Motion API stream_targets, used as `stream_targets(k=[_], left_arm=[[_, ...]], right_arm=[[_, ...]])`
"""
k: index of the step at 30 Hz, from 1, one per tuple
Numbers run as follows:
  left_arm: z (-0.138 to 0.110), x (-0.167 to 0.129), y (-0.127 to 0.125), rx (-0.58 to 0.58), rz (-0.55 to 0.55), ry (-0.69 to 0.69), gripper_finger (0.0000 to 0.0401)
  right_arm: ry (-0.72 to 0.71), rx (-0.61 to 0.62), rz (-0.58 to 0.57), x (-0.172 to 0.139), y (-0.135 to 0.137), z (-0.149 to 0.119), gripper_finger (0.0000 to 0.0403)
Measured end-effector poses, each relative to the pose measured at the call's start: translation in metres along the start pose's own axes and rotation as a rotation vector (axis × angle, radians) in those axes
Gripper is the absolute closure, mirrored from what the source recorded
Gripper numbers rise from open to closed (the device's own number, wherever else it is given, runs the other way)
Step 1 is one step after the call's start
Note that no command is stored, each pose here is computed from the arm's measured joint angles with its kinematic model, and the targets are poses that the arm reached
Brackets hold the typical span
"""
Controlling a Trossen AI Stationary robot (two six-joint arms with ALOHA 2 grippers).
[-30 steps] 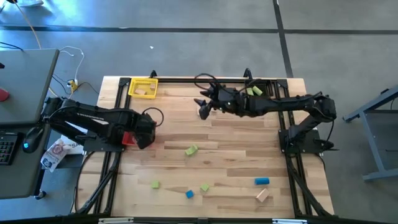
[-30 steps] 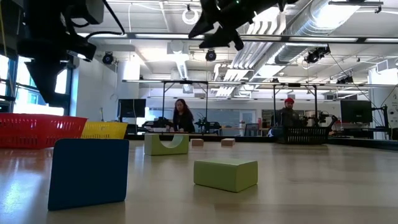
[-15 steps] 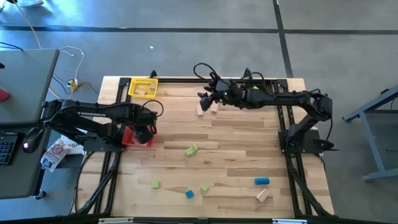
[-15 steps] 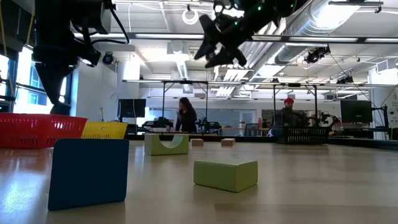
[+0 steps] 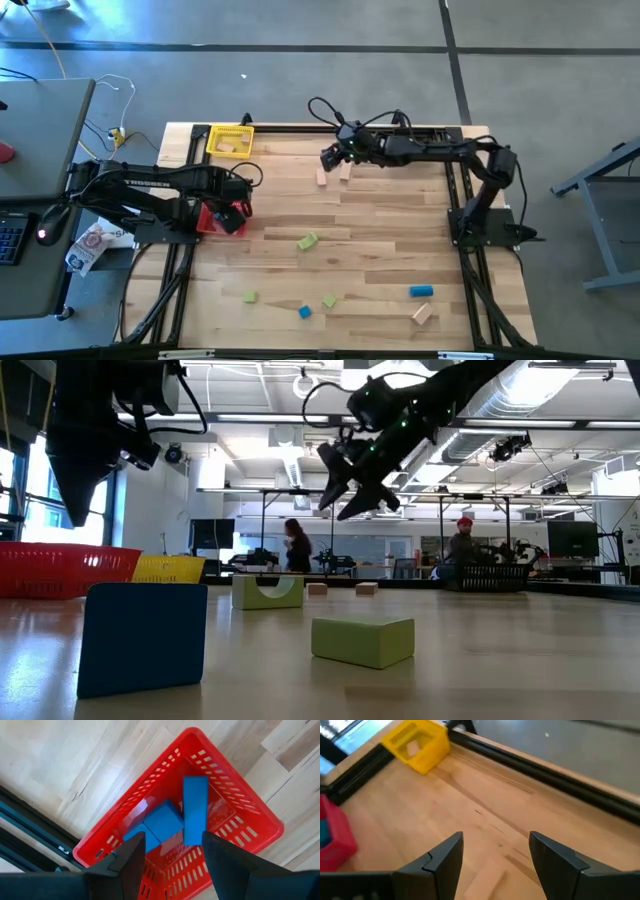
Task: Sort & place blocks by color
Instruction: Put the brown block into the yellow bin
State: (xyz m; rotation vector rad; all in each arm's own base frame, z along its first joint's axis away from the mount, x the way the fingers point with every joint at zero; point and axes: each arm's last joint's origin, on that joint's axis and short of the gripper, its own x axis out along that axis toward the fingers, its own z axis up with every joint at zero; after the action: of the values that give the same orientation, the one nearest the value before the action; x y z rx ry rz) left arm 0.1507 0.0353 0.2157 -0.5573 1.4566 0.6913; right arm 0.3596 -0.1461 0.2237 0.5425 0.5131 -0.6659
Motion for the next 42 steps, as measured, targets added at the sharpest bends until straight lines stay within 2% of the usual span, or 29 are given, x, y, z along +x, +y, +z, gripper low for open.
stream_targets(k=[8, 20, 30, 42], left_arm=[[0.001, 0.0, -0.001, 0.014, -0.007, -0.012, 0.022], [0.003, 0.0, -0.002, 0.013, -0.009, -0.035, 0.022], [0.009, -0.001, -0.005, 0.059, -0.045, -0.094, 0.022], [0.01, -0.001, -0.006, 0.058, -0.054, -0.108, 0.022]], right_arm=[[0.09, 0.13, -0.066, 0.018, -0.013, -0.014, 0.019], [0.284, 0.285, -0.275, 0.013, -0.027, -0.038, 0.019], [0.268, 0.401, -0.305, 0.013, -0.026, -0.039, 0.019], [0.309, 0.435, -0.355, 0.036, -0.029, -0.059, 0.019]])
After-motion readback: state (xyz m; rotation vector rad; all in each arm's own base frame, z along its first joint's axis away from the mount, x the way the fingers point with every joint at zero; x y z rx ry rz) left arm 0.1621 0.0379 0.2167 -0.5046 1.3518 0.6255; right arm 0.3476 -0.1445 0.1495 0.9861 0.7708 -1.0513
